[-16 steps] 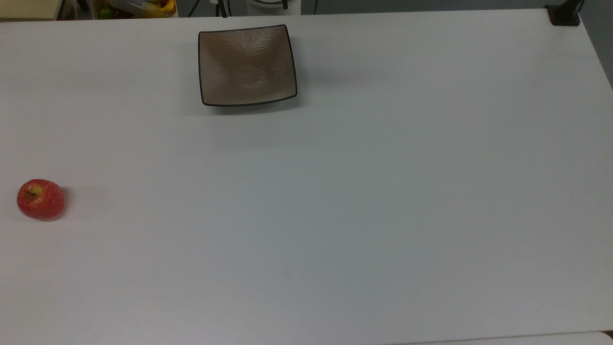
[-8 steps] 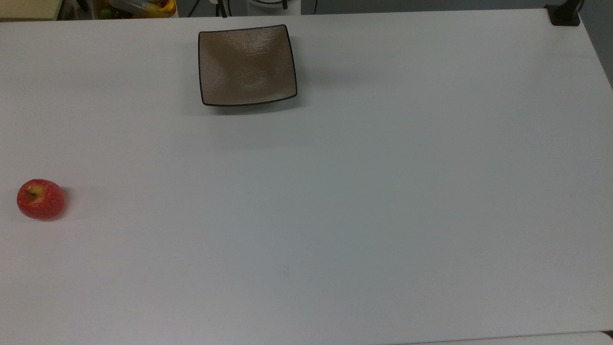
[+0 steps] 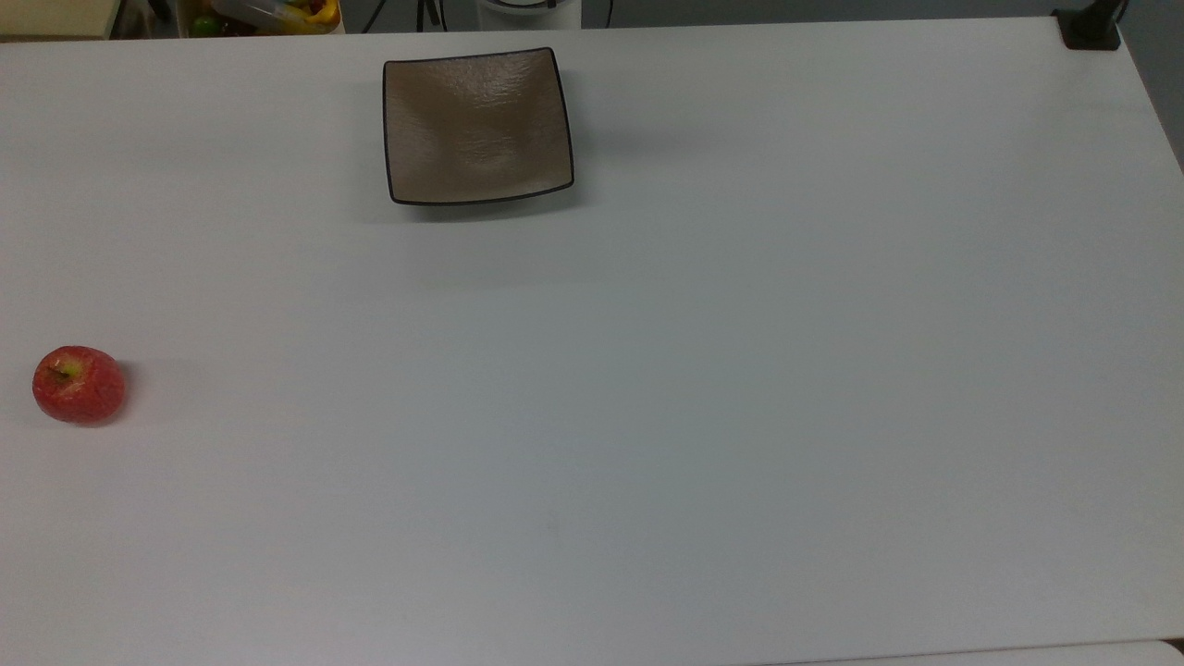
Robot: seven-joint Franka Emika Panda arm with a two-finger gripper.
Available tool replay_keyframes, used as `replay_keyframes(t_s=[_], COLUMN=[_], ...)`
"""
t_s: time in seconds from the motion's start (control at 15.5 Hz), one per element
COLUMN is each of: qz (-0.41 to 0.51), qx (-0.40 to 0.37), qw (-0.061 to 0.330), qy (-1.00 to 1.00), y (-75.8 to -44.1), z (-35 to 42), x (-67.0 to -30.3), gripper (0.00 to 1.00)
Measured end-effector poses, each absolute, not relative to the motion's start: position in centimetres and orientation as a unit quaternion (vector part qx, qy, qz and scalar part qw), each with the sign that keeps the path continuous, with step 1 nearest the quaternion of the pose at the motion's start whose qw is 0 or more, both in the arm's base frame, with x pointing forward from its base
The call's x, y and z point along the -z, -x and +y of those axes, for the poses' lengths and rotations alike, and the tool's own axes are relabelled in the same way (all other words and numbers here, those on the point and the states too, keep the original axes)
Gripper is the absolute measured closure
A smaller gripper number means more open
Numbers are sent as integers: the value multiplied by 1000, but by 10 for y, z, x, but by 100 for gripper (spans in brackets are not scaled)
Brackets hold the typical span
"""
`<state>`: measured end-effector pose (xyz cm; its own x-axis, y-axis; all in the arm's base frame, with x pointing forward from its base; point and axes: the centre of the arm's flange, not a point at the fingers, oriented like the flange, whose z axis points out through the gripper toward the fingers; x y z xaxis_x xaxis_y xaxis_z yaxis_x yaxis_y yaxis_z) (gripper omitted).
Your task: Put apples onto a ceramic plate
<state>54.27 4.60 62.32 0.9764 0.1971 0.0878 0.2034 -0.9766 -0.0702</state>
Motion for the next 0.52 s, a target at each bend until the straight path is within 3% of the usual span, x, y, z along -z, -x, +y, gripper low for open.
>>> replay_keyframes(t_s=[0.52], qz=[-91], qx=[16], qw=[38], qy=[995], y=[-553], z=[16], x=[-596], gripper=[0])
